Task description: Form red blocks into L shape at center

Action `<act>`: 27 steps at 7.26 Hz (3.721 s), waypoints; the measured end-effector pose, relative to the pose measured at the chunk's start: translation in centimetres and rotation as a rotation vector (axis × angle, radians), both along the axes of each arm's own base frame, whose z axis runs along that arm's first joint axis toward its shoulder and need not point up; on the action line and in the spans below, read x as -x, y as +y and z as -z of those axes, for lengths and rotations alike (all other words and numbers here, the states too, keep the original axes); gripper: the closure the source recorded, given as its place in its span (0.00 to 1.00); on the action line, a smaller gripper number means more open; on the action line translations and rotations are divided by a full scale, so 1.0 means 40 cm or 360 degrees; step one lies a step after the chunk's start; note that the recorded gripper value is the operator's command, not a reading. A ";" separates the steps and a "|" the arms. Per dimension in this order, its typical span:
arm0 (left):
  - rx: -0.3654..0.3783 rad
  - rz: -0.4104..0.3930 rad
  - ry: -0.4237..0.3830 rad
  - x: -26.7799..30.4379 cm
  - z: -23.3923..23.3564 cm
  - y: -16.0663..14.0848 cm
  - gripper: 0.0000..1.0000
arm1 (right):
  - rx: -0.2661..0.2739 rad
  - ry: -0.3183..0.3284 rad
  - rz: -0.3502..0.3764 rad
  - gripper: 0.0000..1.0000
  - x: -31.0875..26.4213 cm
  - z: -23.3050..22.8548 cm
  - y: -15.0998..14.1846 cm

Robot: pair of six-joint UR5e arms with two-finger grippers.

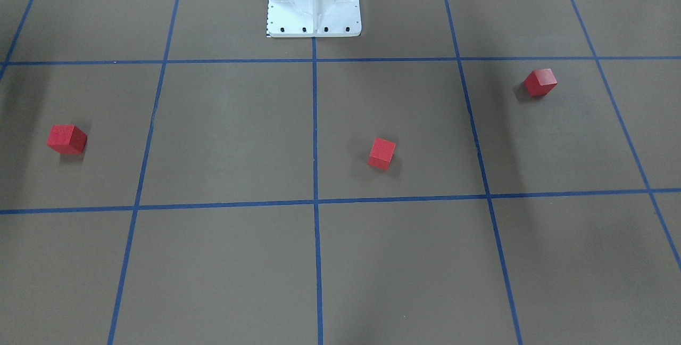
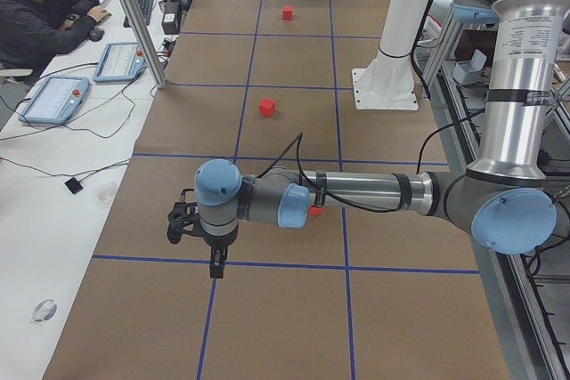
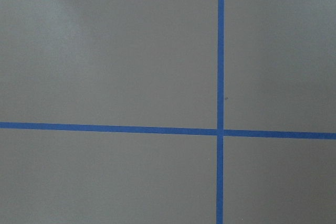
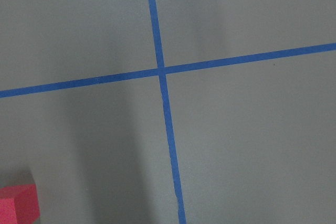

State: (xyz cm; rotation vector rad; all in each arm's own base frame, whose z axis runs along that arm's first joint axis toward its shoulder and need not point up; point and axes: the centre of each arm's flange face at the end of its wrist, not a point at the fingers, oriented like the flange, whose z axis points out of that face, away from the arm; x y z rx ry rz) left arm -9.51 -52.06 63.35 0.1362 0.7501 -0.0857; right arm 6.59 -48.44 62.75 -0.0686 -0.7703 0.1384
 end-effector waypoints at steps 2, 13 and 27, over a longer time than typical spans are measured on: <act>-0.0003 -0.0009 -0.0005 -0.006 0.001 -0.002 0.00 | -0.0004 -0.0003 -0.0001 0.01 0.000 0.004 0.000; 0.0189 -0.0154 0.0239 -0.310 0.454 -0.136 0.00 | -0.0068 -0.0010 -0.0001 0.01 0.003 0.055 -0.025; 0.0280 0.0146 0.0130 -0.663 0.334 0.468 0.00 | -0.0062 -0.0010 0.0001 0.01 0.004 0.050 -0.012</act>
